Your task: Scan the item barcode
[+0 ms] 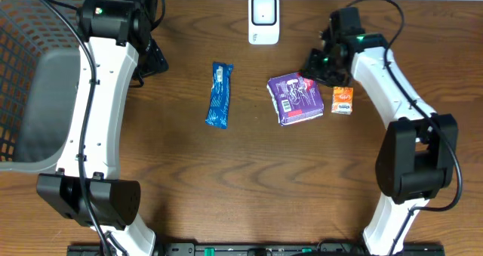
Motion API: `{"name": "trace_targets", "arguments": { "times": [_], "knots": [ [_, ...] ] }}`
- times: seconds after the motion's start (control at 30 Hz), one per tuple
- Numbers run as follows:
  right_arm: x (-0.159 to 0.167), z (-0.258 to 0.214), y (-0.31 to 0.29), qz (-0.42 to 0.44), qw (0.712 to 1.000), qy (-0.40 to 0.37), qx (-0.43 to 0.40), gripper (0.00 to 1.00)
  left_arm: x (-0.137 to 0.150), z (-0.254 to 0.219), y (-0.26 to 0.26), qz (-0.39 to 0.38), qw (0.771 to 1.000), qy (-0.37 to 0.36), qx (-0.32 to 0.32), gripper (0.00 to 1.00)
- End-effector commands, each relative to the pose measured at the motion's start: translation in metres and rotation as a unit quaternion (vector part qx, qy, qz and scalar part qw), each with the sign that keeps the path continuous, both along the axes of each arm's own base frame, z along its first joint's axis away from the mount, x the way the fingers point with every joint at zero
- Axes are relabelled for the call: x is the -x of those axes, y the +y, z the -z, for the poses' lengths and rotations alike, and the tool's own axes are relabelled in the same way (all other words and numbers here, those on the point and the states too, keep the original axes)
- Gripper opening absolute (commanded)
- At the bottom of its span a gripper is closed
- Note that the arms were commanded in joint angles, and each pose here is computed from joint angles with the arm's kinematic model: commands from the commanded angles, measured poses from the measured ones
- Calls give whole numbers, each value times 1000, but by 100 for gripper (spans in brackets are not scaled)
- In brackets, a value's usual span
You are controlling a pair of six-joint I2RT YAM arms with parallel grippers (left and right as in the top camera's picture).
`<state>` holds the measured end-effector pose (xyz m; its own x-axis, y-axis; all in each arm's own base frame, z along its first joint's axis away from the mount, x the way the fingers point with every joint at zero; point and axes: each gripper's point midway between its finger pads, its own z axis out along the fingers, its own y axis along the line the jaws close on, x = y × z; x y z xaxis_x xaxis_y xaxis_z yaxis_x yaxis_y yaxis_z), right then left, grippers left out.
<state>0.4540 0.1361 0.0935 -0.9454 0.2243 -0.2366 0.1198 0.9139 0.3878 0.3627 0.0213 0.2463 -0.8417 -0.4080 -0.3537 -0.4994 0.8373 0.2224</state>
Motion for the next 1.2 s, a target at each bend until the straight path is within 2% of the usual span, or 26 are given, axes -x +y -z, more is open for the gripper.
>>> {"name": "trace_targets", "arguments": {
  "times": [0.0,0.07,0.23,0.37,0.6,0.63,0.67,0.7,0.97,1.17],
  "knots": [
    [5,-36,48,-76,995,-60,-25,73,1,3,2,1,1000,7,-3,98],
    [9,-38,67,-96,993,-70,-29,79,1,2,2,1,1000,7,-3,98],
    [22,-27,112,-141,987,-80,-10,81,1,3,2,1,1000,7,-3,98],
    [31,-6,137,-154,985,-79,25,81,1,2,2,1,1000,7,-3,98],
    [49,24,177,-178,982,-63,20,78,1,3,2,1,1000,7,-3,98],
    [50,24,179,-180,981,-63,20,83,1,2,2,1,1000,7,-3,98],
    [51,24,179,-180,982,-62,21,94,1,2,2,1,1000,7,-3,98],
    [50,23,178,-176,982,-63,22,99,1,3,2,1,1000,7,-3,98],
    [35,6,156,-147,987,-64,-2,99,1,2,2,1,1000,7,-3,98],
    [21,-1,105,-97,994,-42,8,96,1,2,2,1,1000,7,-3,98]
  ]
}}
